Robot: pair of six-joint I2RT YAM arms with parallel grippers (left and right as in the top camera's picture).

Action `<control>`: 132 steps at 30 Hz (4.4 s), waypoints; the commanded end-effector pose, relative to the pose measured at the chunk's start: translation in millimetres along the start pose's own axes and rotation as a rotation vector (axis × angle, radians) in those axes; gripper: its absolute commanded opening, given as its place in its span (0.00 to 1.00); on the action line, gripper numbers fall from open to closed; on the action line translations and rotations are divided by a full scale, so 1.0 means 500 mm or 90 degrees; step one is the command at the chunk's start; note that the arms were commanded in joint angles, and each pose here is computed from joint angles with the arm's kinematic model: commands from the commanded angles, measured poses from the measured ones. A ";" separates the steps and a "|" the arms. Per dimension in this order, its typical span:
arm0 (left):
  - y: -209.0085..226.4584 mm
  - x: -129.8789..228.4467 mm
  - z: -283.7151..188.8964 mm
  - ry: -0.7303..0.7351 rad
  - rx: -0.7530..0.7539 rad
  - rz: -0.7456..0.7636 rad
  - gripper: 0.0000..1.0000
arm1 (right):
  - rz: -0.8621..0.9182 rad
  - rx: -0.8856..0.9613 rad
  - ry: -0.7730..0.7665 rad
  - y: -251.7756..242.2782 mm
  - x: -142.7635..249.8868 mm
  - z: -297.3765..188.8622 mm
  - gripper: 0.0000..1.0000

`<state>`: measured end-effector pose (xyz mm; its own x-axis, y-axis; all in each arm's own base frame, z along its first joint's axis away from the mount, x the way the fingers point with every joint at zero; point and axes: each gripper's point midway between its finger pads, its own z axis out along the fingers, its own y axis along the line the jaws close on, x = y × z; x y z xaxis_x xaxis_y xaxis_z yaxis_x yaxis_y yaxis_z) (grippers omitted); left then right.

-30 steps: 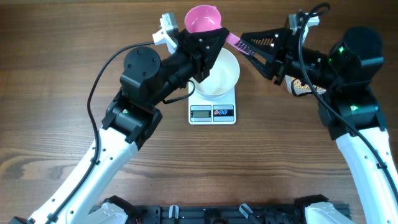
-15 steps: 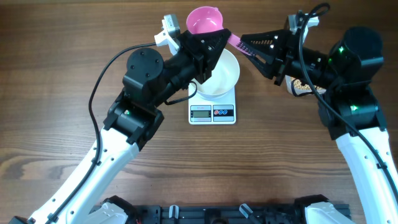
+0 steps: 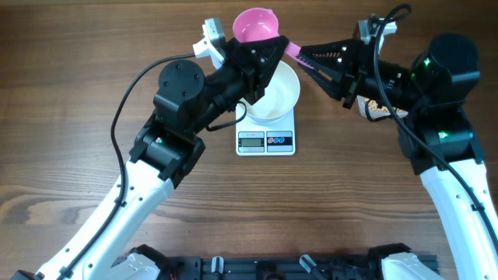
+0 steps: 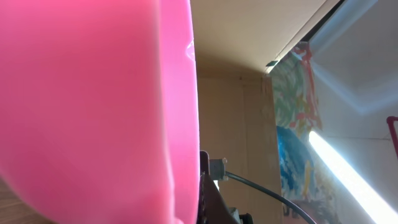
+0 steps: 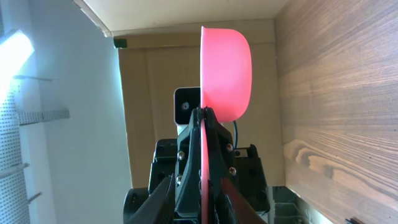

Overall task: Scoop item into bowl and weigh 150g on scale
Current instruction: 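Grasp the scoop handle with the right gripper beside the left, then release the left gripper and carry the scoop right toward the soybean tub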

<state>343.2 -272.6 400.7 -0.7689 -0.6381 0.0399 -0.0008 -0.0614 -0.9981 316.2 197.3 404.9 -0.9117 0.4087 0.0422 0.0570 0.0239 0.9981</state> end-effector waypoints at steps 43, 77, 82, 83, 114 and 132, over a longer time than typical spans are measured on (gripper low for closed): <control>-0.006 0.001 0.003 -0.002 0.004 -0.012 0.04 | -0.012 -0.009 -0.026 0.018 -0.010 -0.001 0.15; -0.005 0.011 0.007 -0.003 0.005 -0.013 0.04 | -0.002 -0.009 -0.021 0.018 -0.007 0.000 0.09; -0.005 0.011 0.007 -0.003 0.005 -0.013 0.08 | -0.002 -0.009 -0.022 0.018 -0.008 -0.001 0.04; -0.005 0.011 0.007 -0.003 0.005 -0.012 0.15 | -0.002 -0.009 -0.025 0.018 -0.009 -0.001 0.04; 0.086 -0.058 -0.080 0.014 -0.178 0.422 1.00 | -0.246 0.322 -0.311 -0.117 -0.201 -0.245 0.05; 0.238 0.008 -0.203 0.198 -0.450 0.412 0.32 | -0.222 0.871 -0.355 -0.255 -0.185 -0.481 0.04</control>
<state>277.8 -199.2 273.6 -0.8972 -0.1897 -0.3988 0.1280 0.7526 -0.6459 294.3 -46.6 289.4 -0.7017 0.5035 -0.5041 0.4568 0.8609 0.2241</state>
